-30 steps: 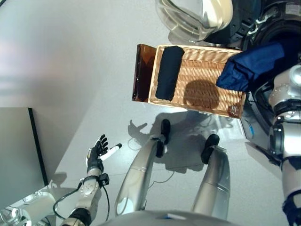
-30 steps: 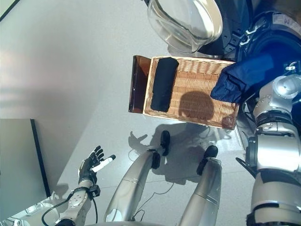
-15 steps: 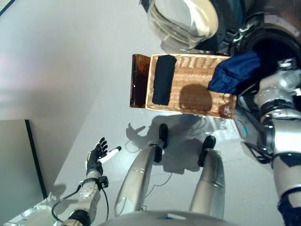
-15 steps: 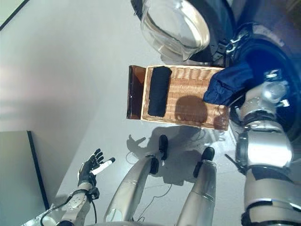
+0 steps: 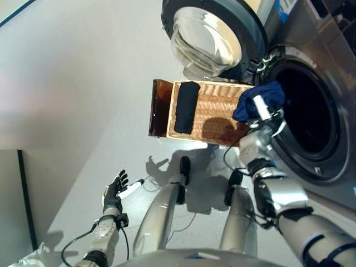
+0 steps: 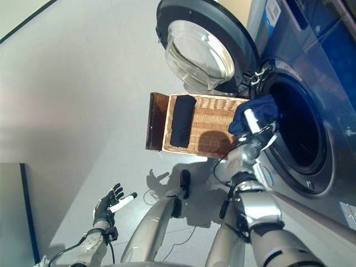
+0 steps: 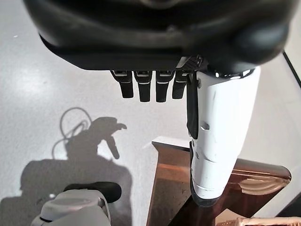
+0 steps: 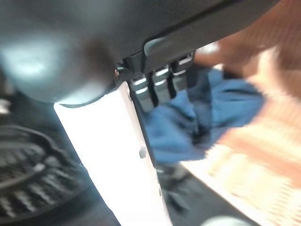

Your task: Pick up the clothes and place them into the washing machine

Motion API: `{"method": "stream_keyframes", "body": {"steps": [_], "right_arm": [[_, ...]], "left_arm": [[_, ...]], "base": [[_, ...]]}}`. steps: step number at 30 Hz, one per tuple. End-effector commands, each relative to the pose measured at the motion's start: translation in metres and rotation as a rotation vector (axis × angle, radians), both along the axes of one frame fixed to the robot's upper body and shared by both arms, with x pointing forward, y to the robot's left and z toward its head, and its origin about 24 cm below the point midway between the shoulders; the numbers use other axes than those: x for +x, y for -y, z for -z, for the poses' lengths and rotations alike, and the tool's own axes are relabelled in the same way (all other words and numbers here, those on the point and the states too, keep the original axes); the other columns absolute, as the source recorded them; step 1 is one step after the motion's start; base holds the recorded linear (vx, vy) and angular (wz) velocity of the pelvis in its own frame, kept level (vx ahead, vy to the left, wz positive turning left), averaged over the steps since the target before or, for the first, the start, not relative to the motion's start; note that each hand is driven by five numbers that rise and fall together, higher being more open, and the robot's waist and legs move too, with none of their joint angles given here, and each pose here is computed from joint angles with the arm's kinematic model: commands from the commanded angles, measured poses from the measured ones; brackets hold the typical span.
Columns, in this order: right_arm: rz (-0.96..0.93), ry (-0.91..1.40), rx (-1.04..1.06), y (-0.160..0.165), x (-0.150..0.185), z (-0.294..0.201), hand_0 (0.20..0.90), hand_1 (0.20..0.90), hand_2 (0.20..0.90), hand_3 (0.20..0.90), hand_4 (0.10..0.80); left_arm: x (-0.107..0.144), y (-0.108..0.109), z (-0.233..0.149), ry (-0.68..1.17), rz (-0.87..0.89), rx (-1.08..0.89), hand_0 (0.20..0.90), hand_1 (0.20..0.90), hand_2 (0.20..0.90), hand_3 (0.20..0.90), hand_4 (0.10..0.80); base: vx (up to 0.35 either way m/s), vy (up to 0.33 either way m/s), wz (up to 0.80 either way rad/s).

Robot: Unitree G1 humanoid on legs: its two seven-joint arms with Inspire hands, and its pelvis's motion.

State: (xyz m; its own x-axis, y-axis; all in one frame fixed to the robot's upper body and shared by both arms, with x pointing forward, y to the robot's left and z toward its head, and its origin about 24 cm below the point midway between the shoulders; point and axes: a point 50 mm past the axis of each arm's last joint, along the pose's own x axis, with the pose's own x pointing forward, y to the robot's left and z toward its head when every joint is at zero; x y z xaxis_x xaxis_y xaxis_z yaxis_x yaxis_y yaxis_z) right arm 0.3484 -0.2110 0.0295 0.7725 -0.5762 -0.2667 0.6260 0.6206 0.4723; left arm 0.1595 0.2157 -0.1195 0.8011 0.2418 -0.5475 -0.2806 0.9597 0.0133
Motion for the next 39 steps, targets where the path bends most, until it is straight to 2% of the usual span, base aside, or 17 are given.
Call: {"method": "stream_keyframes", "body": {"steps": [1,3,6,11,17,22,27,31,39], "right_arm": [[-0.027,0.179,-0.102,0.008,0.0,-0.024,0.9,0.9,0.9,0.9,0.8],[-0.073,0.149,-0.161,0.004,-0.003,-0.019,0.9,0.9,0.9,0.9,0.8],[-0.258,0.037,-0.455,-0.003,-0.008,-0.012,0.9,0.9,0.9,0.9,0.8],[-0.363,-0.022,-0.914,-0.002,-0.004,-0.032,0.9,0.9,0.9,0.9,0.8],[-0.391,-0.214,-1.646,0.033,-0.008,-0.049,0.9,0.9,0.9,0.9,0.8],[-0.389,-0.344,-2.032,0.051,-0.001,-0.06,0.9,0.9,0.9,0.9,0.8],[-0.362,-0.504,-2.252,0.067,0.012,-0.072,0.9,0.9,0.9,0.9,0.8],[-0.251,-0.617,-2.418,0.08,0.022,-0.097,0.9,0.9,0.9,0.9,0.8],[-0.072,-0.722,-2.459,0.093,0.027,-0.123,0.9,0.9,0.9,0.9,0.8]], "left_arm": [[-0.018,-0.027,0.004,-0.046,-0.103,0.049,0.9,0.9,0.9,0.9,0.8],[-0.019,-0.028,0.004,-0.053,-0.107,0.052,0.9,0.9,0.9,0.9,0.8],[-0.021,-0.041,0.003,-0.067,-0.132,0.084,0.9,0.9,0.9,0.9,0.8],[-0.024,-0.055,-0.001,-0.068,-0.163,0.129,0.9,0.9,0.9,0.9,0.8],[-0.024,-0.055,-0.004,-0.047,-0.126,0.157,0.9,0.9,0.9,0.9,0.8],[-0.019,-0.055,-0.007,-0.028,-0.101,0.173,0.9,0.9,0.9,0.9,0.8],[-0.005,-0.053,-0.012,0.013,-0.105,0.167,0.9,0.9,0.9,0.9,0.8],[0.014,-0.055,-0.025,0.095,-0.123,0.162,0.9,0.9,0.9,0.9,0.8],[0.025,-0.056,-0.03,0.11,-0.154,0.171,0.9,0.9,0.9,0.9,0.8]], "base": [[0.031,-0.039,-0.02],[-0.034,-0.028,0.03],[0.005,-0.074,-0.05],[-0.01,-0.048,-0.03],[-0.007,-0.03,-0.02],[-0.024,-0.025,0.05],[-0.043,-0.047,0.06],[-0.027,-0.092,0.08],[-0.022,-0.068,0.18]]}}
